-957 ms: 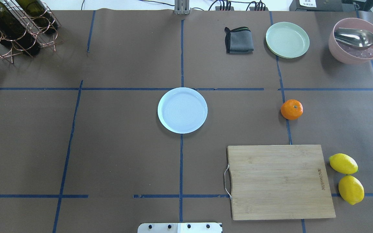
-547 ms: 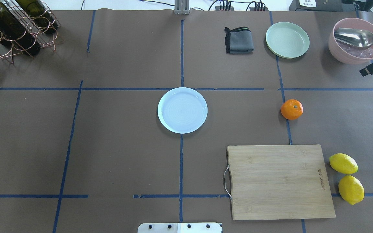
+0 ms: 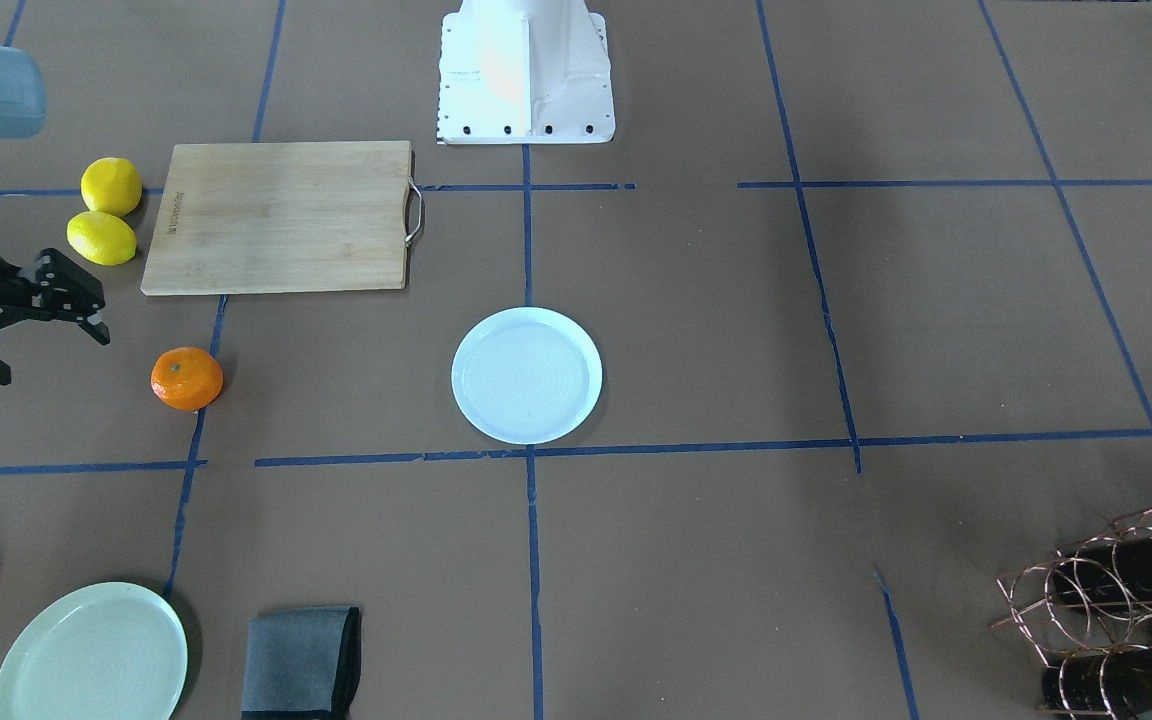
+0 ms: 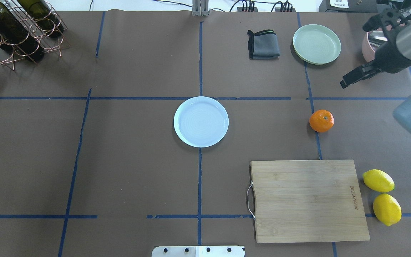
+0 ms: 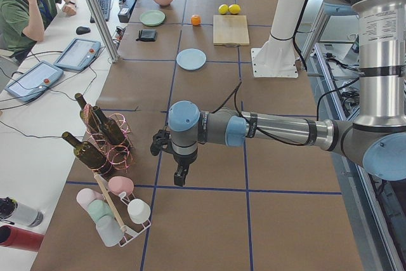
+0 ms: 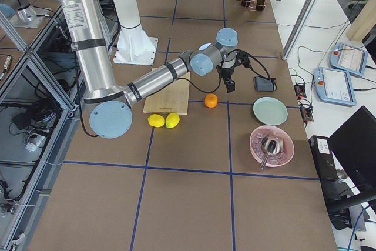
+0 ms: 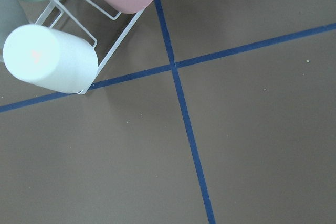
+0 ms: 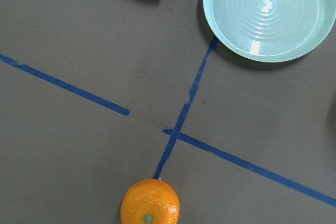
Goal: Pick orange to plate
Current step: 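Move the right gripper over the orange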
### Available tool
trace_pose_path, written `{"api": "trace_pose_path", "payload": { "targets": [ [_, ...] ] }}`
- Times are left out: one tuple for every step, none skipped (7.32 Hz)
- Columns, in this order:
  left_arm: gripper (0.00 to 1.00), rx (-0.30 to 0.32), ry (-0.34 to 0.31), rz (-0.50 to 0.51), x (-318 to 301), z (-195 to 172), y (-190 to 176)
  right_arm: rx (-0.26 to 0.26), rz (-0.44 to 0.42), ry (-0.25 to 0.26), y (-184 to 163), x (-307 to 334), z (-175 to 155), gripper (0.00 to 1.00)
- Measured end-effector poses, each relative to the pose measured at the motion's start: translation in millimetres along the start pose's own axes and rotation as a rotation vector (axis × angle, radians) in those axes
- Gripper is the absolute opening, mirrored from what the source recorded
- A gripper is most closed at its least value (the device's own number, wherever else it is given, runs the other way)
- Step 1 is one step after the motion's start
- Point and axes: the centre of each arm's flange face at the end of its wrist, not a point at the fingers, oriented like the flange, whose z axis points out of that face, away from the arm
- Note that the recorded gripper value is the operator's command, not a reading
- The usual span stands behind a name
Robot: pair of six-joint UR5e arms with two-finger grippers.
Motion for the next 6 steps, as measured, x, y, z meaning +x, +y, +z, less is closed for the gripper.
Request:
{"api": "trace_pose_path", "payload": {
  "targets": [
    [1.0, -0.002, 0.001, -0.003, -0.9, 0.8, 1.8, -0.003, 0.021, 0.037, 1.2, -25.2, 21.0, 1.0],
    [1.0, -0.003, 0.002, -0.005, -1.5, 1.2, 3.1, -0.005, 0.028, 0.063, 6.8, -41.2, 38.5, 1.0],
    [1.0, -0.004, 0.003, -0.006, -1.8, 1.4, 3.9, 0.0, 0.028, 0.072, 14.1, -48.4, 53.5, 1.0],
    [1.0, -0.004, 0.003, -0.006, -1.9, 1.4, 4.1, 0.008, 0.028, 0.074, 20.6, -49.8, 70.6, 1.0],
    [1.0, -0.004, 0.003, -0.007, -2.0, 1.5, 4.4, 0.015, 0.029, 0.075, 24.7, -48.9, 87.6, 1.0],
    [1.0, -0.004, 0.003, -0.006, -2.0, 1.9, 4.3, 0.018, 0.029, 0.079, 28.0, -46.0, 101.3, 1.0]
  ]
}}
